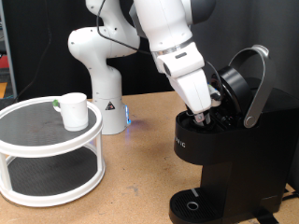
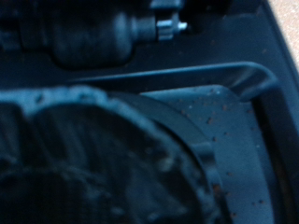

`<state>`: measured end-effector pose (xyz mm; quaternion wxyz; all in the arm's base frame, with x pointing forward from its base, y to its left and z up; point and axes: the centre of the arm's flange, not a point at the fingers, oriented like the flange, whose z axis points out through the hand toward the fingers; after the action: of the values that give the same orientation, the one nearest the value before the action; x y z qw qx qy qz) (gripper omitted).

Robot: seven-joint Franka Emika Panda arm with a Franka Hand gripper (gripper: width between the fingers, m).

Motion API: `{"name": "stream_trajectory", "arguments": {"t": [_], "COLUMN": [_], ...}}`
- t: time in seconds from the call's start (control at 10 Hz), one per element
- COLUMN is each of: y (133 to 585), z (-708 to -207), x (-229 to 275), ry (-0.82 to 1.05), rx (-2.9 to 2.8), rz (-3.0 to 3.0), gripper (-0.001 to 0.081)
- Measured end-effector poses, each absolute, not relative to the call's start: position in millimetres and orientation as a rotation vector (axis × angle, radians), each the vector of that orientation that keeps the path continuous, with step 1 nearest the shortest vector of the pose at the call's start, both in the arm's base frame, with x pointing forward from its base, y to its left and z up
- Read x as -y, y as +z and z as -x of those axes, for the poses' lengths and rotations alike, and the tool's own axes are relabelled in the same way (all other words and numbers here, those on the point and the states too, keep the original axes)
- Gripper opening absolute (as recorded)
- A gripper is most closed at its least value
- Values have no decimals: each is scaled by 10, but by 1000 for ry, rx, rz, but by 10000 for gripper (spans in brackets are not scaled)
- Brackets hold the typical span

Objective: Make a cup of coffee with the keurig machine

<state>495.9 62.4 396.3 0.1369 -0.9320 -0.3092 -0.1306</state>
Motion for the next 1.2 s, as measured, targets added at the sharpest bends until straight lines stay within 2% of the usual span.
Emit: {"name": "stream_trajectory", "arguments": {"t": [0.9,1.1,1.2], "y": [3936,3845,3858], "z": [-5034,-5059,-5096], "x": [-728,-757,-775], "ry": [-271,-242,-265], "rx": [875,880,880], "rz": [2756,2755,2757], "gripper": [473,500,684]}}
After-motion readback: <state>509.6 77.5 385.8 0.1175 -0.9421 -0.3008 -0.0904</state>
